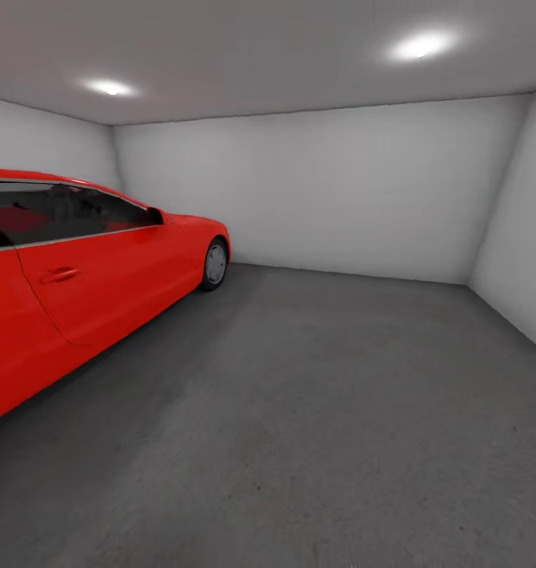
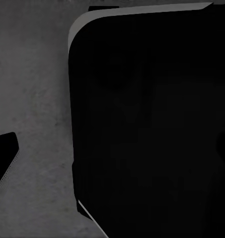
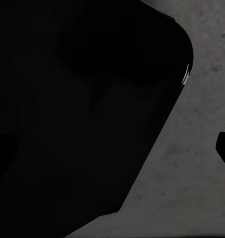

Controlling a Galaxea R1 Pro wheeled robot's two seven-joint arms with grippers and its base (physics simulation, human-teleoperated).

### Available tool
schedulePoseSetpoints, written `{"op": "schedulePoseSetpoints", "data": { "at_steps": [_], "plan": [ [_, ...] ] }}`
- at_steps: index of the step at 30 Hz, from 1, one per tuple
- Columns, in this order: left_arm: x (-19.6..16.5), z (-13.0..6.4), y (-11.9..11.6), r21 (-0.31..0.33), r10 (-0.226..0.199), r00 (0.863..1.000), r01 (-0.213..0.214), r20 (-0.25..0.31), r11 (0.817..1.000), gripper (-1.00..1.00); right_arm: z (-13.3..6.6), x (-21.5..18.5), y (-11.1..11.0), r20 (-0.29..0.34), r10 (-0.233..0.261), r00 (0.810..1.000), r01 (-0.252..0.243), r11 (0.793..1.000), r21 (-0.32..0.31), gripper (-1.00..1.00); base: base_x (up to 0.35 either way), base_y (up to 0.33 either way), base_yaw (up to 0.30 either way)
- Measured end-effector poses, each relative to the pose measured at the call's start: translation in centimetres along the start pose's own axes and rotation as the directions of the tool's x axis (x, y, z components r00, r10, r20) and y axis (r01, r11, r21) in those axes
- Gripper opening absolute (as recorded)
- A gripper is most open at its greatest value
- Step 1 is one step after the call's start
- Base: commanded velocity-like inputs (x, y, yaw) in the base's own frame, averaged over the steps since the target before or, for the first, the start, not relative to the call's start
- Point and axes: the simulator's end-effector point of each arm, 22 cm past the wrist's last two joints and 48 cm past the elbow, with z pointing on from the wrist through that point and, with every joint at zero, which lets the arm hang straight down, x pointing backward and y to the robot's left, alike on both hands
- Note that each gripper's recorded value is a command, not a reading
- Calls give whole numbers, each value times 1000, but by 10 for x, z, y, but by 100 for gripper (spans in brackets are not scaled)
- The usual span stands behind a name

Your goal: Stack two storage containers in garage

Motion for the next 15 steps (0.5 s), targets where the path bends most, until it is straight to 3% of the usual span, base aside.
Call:
{"op": "schedulePoseSetpoints", "data": {
  "at_steps": [15],
  "plan": [
    [0,0,0,0,0,1000,0,0,1000,100,0,0,0,0,0,1000,0,1000,1,100,0,0,-283]
  ]
}}
